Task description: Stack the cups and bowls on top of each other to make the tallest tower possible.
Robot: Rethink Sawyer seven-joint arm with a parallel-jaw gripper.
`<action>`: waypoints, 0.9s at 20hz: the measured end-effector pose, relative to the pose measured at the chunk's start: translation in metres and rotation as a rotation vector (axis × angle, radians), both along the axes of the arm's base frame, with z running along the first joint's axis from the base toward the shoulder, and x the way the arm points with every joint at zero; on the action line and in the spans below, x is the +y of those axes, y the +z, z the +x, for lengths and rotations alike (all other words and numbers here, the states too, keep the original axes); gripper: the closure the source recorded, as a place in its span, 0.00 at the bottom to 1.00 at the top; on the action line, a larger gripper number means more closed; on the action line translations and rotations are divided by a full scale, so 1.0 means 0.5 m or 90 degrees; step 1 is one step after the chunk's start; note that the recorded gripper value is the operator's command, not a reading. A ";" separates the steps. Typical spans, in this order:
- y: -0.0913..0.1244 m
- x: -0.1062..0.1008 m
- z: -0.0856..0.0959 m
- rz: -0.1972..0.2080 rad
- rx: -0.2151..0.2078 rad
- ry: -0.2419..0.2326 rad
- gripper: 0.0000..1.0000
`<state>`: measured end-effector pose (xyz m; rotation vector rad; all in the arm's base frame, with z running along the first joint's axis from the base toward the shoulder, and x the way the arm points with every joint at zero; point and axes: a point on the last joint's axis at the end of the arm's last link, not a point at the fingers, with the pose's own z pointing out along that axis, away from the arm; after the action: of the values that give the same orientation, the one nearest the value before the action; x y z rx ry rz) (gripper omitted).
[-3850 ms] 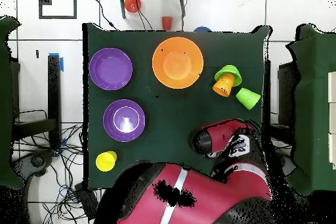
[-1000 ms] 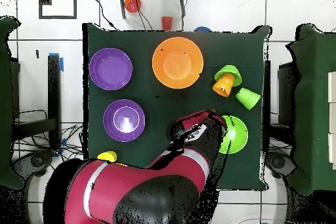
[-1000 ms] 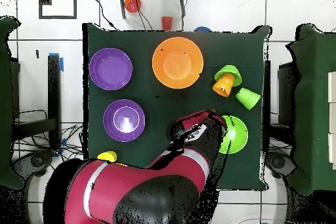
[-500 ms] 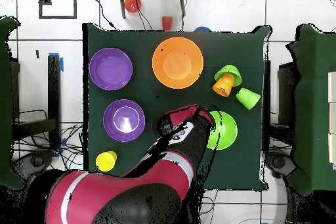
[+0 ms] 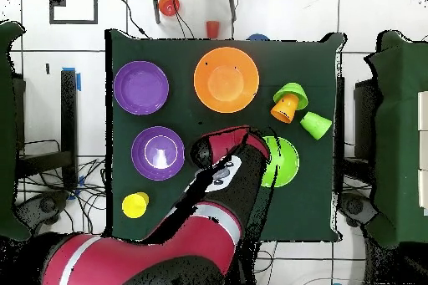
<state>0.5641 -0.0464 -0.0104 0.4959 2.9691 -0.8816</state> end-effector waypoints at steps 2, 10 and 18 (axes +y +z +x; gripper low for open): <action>0.012 0.001 0.007 0.000 -0.002 -0.007 1.00; 0.043 0.003 0.044 -0.006 -0.010 -0.016 1.00; 0.053 0.008 0.137 -0.013 -0.040 -0.012 1.00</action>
<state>0.6325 -0.0421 0.0162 0.5411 2.9010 -0.8807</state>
